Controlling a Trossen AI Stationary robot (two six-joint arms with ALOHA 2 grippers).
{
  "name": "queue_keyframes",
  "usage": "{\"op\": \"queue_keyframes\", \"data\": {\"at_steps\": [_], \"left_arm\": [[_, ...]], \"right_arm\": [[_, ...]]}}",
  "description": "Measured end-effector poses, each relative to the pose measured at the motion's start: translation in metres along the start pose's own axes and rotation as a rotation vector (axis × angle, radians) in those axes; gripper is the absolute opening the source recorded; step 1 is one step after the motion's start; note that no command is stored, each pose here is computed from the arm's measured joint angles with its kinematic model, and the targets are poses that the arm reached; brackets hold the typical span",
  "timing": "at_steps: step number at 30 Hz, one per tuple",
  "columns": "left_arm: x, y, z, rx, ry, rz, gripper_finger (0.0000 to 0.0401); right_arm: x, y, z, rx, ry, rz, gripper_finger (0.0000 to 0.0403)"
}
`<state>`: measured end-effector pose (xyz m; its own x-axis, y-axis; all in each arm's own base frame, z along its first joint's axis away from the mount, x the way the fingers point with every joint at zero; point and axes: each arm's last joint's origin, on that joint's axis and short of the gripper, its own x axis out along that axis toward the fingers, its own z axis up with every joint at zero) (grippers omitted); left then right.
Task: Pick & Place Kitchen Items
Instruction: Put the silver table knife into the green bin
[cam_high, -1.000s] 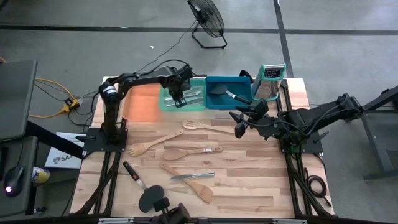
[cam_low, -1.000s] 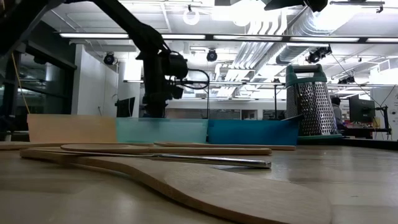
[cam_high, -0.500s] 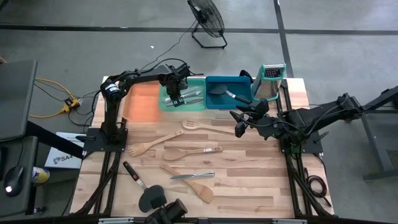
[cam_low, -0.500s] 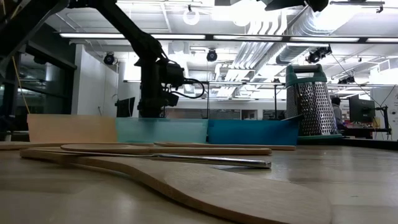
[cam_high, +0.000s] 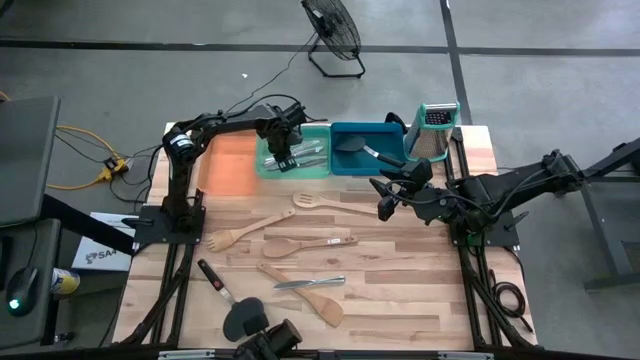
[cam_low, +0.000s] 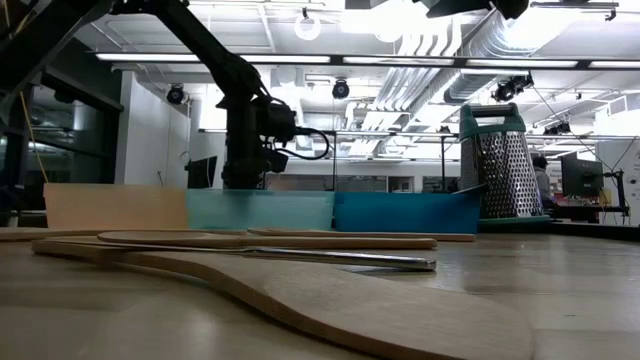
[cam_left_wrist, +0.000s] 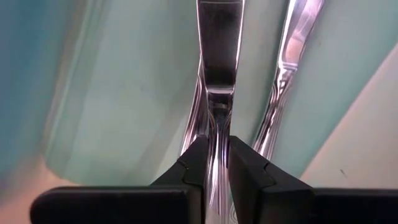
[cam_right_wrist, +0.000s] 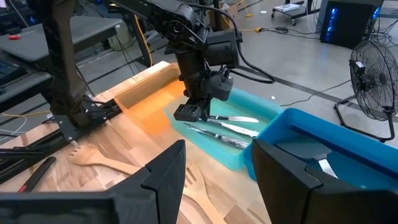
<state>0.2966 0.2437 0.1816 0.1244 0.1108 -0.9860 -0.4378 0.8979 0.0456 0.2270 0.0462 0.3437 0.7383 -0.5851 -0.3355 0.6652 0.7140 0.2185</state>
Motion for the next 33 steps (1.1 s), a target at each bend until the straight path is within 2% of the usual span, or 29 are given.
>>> {"op": "queue_keyframes", "data": {"at_steps": [15, 28, 33], "left_arm": [[0.0002, -0.0001, -0.0005, 0.001, 0.005, -0.001, 0.0056], [0.0001, -0.0017, -0.0033, 0.037, 0.029, -0.033, 0.0112], [-0.0081, -0.0033, -0.0075, 0.048, 0.041, -0.059, 0.0119]], "right_arm": [[0.0000, -0.0003, -0.0007, -0.006, 0.009, 0.002, 0.0175], [-0.0001, 0.0006, -0.0014, -0.006, 0.032, 0.031, 0.0175], [-0.0001, 0.0008, -0.0018, -0.006, 0.041, 0.041, 0.0175]]}}
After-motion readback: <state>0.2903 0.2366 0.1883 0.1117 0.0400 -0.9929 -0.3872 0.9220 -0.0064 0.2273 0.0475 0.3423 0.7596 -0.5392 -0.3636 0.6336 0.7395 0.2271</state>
